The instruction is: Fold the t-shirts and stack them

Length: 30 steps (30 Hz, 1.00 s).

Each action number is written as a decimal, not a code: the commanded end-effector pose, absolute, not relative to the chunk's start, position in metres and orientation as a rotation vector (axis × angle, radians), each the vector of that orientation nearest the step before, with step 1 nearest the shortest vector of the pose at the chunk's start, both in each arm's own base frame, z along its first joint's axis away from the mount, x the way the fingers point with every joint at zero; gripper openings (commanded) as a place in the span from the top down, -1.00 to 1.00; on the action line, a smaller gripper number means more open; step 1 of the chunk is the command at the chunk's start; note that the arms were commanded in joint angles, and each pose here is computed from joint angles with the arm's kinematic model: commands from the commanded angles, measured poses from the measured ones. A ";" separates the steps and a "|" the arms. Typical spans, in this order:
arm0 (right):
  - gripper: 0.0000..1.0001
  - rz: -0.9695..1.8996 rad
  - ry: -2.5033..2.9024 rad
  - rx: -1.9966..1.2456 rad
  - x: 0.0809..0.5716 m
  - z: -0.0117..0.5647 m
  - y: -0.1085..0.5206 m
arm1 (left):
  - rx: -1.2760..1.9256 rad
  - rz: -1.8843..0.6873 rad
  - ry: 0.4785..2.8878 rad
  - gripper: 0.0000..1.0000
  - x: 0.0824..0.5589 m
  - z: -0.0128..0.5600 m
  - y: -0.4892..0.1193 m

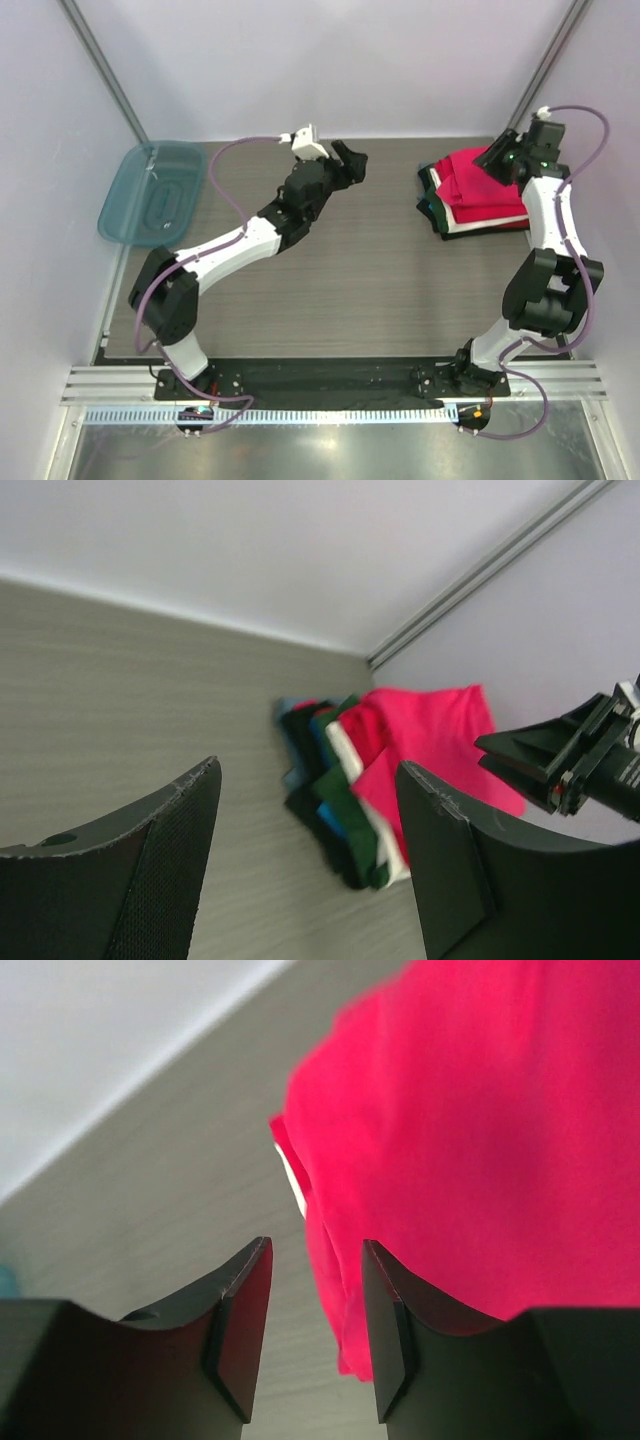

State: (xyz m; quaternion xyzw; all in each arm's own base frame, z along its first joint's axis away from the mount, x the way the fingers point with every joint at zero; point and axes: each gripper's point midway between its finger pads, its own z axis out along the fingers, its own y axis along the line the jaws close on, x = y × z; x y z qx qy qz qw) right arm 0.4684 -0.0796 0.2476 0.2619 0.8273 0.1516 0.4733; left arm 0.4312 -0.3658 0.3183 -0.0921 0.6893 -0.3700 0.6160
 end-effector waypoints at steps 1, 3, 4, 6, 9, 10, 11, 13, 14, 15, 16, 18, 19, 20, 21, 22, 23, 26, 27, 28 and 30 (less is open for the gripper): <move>0.06 0.291 2.076 0.599 0.458 0.236 -0.063 | -0.198 -0.775 1.657 -0.43 0.411 0.305 -0.339; 0.13 0.230 2.116 0.573 0.456 0.226 -0.054 | -0.188 -0.758 1.690 -0.45 0.399 0.299 -0.328; 0.14 0.197 2.143 0.551 0.453 0.222 -0.052 | -0.177 -0.752 1.705 -0.46 0.395 0.296 -0.326; 0.16 0.126 2.178 0.533 0.451 0.215 -0.047 | -0.165 -0.723 1.745 -0.46 0.385 0.287 -0.315; 0.10 -0.016 2.225 0.526 0.444 0.205 -0.047 | -0.153 -0.690 1.794 -0.46 0.375 0.269 -0.305; 0.10 -0.054 2.234 0.532 0.441 0.203 -0.048 | -0.150 -0.691 1.792 -0.47 0.371 0.271 -0.302; 0.10 -0.093 2.242 0.538 0.438 0.198 -0.050 | -0.147 -0.688 1.797 -0.47 0.369 0.269 -0.300; 0.11 -0.151 2.235 0.559 0.432 0.196 -0.057 | -0.135 -0.675 1.816 -0.47 0.363 0.260 -0.295; 0.13 -0.167 2.240 0.567 0.430 0.192 -0.059 | -0.129 -0.672 1.820 -0.47 0.361 0.259 -0.294; 0.17 -0.179 2.239 0.568 0.430 0.192 -0.060 | -0.116 -0.651 1.839 -0.47 0.360 0.253 -0.292; 0.19 -0.175 2.241 0.564 0.429 0.191 -0.060 | -0.111 -0.641 1.845 -0.47 0.359 0.252 -0.290; 0.24 -0.159 2.250 0.551 0.430 0.190 -0.057 | -0.092 -0.614 1.866 -0.47 0.354 0.247 -0.284; 0.24 -0.161 2.248 0.554 0.430 0.190 -0.058 | -0.082 -0.605 1.879 -0.47 0.353 0.242 -0.284; 0.24 -0.170 2.254 0.558 0.430 0.187 -0.059 | -0.081 -0.601 1.875 -0.48 0.351 0.244 -0.281; 0.25 -0.177 2.258 0.558 0.429 0.186 -0.059 | -0.073 -0.583 1.890 -0.48 0.348 0.236 -0.277; 0.24 -0.181 2.268 0.555 0.428 0.184 -0.059 | -0.076 -0.574 1.891 -0.48 0.347 0.235 -0.274; 0.21 -0.175 2.282 0.553 0.426 0.180 -0.058 | -0.083 -0.572 1.885 -0.48 0.345 0.236 -0.271; -0.14 -0.136 2.318 0.520 0.421 0.170 -0.049 | -0.088 -0.568 1.888 -0.49 0.342 0.231 -0.267; -0.17 -0.142 2.320 0.506 0.420 0.170 -0.048 | -0.086 -0.569 1.891 -0.49 0.341 0.230 -0.267; -0.17 -0.151 2.325 0.498 0.419 0.168 -0.046 | -0.080 -0.572 1.890 -0.49 0.340 0.231 -0.267; 0.05 -0.210 2.337 0.494 0.415 0.163 -0.049 | -0.074 -0.575 1.890 -0.49 0.340 0.233 -0.268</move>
